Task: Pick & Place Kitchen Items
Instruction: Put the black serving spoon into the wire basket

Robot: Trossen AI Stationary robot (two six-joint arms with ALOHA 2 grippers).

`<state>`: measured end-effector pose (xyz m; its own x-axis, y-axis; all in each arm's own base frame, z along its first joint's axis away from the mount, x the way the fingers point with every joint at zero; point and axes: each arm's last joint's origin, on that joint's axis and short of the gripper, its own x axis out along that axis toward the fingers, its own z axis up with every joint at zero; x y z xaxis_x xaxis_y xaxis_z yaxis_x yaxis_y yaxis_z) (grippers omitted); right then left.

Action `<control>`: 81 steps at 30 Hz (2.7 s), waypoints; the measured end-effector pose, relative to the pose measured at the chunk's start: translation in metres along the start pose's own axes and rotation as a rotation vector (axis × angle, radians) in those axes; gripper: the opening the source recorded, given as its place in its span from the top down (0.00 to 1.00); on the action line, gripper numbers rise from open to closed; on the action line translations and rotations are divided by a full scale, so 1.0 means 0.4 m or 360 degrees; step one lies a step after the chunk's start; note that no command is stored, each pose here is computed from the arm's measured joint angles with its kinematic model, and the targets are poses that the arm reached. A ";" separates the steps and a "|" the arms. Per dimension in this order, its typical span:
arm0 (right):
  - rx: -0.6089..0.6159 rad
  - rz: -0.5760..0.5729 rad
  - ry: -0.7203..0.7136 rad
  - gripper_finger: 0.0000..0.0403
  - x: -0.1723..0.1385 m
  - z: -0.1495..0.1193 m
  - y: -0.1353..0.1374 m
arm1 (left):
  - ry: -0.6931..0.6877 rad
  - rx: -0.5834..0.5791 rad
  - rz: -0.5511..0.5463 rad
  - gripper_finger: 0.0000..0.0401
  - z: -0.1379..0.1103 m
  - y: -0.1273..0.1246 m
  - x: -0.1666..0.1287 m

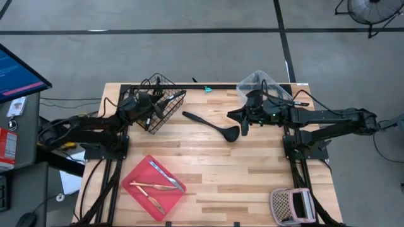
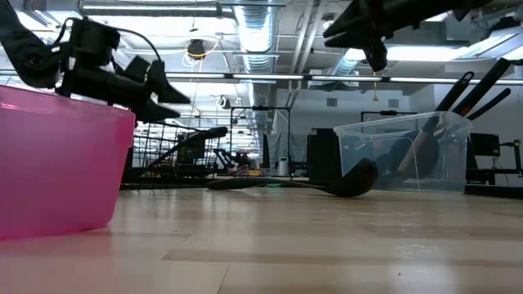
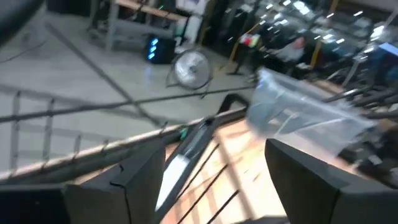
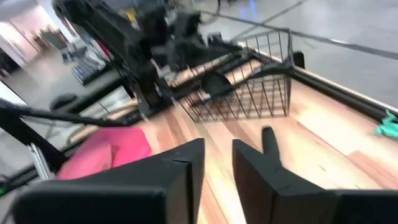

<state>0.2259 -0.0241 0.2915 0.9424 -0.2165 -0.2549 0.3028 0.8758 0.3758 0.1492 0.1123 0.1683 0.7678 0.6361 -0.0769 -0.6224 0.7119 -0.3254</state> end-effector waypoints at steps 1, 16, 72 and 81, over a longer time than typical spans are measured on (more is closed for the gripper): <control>-0.0017 -0.0014 0.0025 0.81 0.000 -0.004 -0.002 | -0.0019 -0.0001 -0.0030 0.35 0.007 -0.006 -0.002; -0.0384 -0.0087 0.0408 0.39 0.055 -0.083 -0.007 | -0.0116 0.0129 -0.0806 0.36 0.056 -0.117 -0.058; -0.1344 -0.0339 0.2229 0.97 0.337 -0.244 0.022 | -0.0102 0.0118 -0.0997 0.42 0.051 -0.160 -0.083; -0.1274 -0.0303 0.1845 0.97 0.258 -0.070 0.122 | -0.0104 0.0118 -0.0997 0.41 0.051 -0.160 -0.083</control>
<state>0.3339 0.0083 0.2586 0.1304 -0.2290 -0.9646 -0.1195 0.9622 -0.2446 0.1604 0.0517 0.2111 0.9804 0.1070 0.1653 -0.0684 0.9723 -0.2237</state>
